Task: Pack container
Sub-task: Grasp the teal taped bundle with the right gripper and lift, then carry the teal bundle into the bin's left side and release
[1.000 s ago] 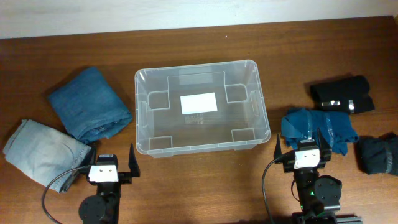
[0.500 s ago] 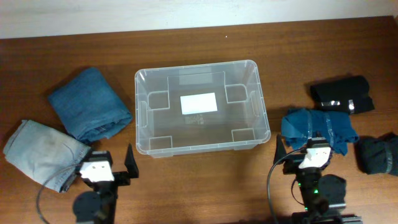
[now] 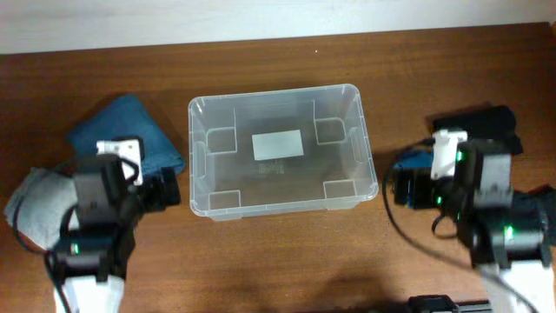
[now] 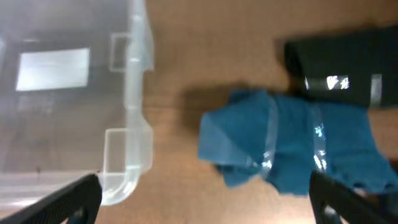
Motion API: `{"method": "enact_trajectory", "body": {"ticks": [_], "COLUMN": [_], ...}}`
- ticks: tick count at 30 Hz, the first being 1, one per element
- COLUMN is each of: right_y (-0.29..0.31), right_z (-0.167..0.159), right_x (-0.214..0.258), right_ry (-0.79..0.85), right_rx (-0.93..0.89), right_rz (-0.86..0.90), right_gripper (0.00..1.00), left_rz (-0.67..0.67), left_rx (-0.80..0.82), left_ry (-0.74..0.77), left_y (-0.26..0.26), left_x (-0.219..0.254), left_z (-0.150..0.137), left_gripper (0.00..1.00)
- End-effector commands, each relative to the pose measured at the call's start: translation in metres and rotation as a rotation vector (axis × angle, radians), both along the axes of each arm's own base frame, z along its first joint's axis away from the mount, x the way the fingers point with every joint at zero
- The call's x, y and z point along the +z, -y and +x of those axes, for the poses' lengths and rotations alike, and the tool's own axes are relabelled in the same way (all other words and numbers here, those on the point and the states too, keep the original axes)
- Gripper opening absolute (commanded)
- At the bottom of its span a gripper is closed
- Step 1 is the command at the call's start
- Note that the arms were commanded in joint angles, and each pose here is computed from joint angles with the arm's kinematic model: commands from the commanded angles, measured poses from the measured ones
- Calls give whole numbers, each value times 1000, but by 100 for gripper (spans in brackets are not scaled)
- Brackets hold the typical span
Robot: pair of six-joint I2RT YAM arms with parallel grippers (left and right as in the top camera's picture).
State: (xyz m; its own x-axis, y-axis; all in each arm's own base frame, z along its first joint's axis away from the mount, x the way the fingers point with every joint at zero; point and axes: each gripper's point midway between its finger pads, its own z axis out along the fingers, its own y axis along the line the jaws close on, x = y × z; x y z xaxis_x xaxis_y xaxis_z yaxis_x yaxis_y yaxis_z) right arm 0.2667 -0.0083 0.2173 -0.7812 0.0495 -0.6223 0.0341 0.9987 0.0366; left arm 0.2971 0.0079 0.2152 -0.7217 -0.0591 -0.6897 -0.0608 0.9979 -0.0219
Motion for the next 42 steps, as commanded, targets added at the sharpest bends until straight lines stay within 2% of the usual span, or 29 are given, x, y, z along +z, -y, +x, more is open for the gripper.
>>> {"method": "enact_trajectory", "body": {"ticks": [1,5,11,18,24,26,27,28,30,34,35,37,42], "right_y": [30,72,128,119,111,103,100,96,90,85,86,88,88], "right_z": [6,-4,-49,-46,-10,4,7,12,15,18,19,22,32], "right_x": [-5,-26,-91,-152,-179,-191,-194,-198,-202,-195,-187,-168,-59], "right_ry": [-37,-65,-81,7,28,2,-4,-12,-25,-22,-13,22,164], "right_rx": [-156,-327,-635,-657,-561,-537,-530,-519,-501,-478,-474,-444,-279], "right_rz": [134,344,571,766,813,831,838,847,850,847,840,808,642], "right_gripper": [99,99,99,100,97,89,82,63,39,17,13,10,9], "left_rz": [17,18,18,18,18,18,18,18,18,16,16,16,17], "left_rx": [-2,-1,-1,-1,-1,-1,-2,-2,-2,-4,-4,-4,-3], "left_ry": [-4,-9,-2,13,29,28,28,28,28,27,27,27,23], "left_y": [-3,-3,-3,-3,-3,-3,-3,-3,-3,-2,-2,-2,-3], "left_x": [11,10,11,14,17,16,16,16,16,16,16,16,16], "left_z": [10,11,12,15,18,18,18,18,18,18,18,18,17], "left_gripper": [99,99,99,99,99,99,99,99,99,99,99,99,99]}}
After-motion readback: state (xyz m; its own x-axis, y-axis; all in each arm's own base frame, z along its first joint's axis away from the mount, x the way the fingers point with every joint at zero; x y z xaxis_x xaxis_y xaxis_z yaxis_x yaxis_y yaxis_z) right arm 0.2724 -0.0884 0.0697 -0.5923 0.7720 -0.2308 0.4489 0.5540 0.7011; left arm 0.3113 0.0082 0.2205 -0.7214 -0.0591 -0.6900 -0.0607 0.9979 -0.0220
